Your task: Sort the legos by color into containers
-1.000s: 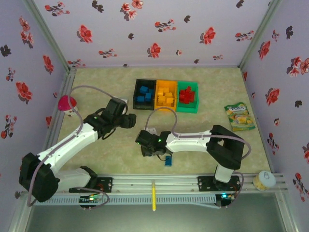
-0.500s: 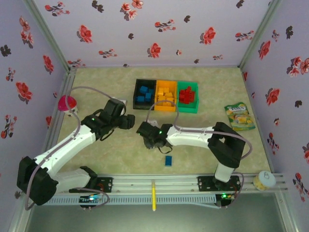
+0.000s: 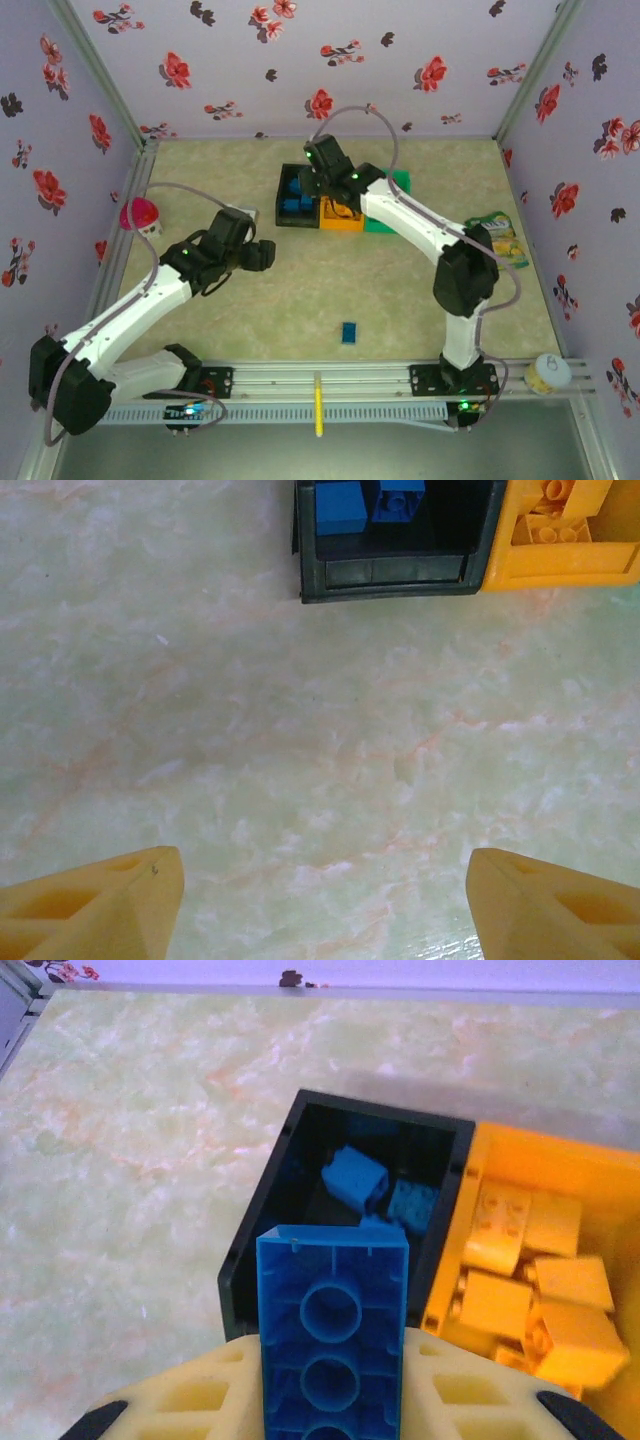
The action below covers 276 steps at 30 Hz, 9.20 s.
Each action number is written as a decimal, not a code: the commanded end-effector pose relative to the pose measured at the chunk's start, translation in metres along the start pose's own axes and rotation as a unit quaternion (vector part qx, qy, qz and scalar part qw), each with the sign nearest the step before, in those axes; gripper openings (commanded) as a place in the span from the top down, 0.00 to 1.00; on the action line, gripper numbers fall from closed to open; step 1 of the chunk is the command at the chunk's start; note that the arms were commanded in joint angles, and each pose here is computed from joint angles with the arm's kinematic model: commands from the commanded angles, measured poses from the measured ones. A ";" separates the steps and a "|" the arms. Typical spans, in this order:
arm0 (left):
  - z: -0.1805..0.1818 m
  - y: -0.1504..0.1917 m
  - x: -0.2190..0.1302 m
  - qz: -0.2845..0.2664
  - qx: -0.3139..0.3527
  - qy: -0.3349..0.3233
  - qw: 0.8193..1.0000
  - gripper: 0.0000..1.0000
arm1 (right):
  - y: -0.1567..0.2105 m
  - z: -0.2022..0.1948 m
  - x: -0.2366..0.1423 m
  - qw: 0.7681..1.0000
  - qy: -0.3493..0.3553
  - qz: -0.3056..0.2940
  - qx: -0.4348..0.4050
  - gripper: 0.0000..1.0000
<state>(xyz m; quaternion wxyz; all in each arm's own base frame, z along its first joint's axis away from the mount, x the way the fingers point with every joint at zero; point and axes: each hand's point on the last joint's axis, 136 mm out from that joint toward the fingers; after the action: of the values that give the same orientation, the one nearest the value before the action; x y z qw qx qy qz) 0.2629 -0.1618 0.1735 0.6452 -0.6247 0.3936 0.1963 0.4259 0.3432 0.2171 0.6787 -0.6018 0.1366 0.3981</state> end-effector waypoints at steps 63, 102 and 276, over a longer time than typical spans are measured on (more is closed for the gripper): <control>-0.243 0.182 0.045 0.291 0.064 0.090 0.950 0.22 | 0.042 -0.105 -0.073 0.994 0.003 -0.026 0.106 0.36; -0.126 0.037 0.046 0.158 0.050 0.036 0.986 0.71 | 0.050 -0.128 -0.101 0.993 0.031 -0.031 0.107 0.38; 0.222 -0.021 0.094 -0.251 -0.038 -0.232 0.939 0.00 | 0.125 -0.335 -0.062 0.965 0.125 -0.229 0.035 0.01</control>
<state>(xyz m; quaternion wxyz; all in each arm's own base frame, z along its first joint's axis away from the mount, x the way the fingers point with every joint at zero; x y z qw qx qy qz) 0.3874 0.0248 0.0857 0.7278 -0.6537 0.0715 0.1948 0.3918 0.0039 0.0778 0.7532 -0.6281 0.1157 0.1574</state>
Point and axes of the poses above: each hand's point on the last joint's axis, 136 mm out from that joint toward the fingers, its own x axis out along the fingers, its own z axis along the line the jaws close on, y = z × x, and after that the axes turned 2 degrees about x, right-handed
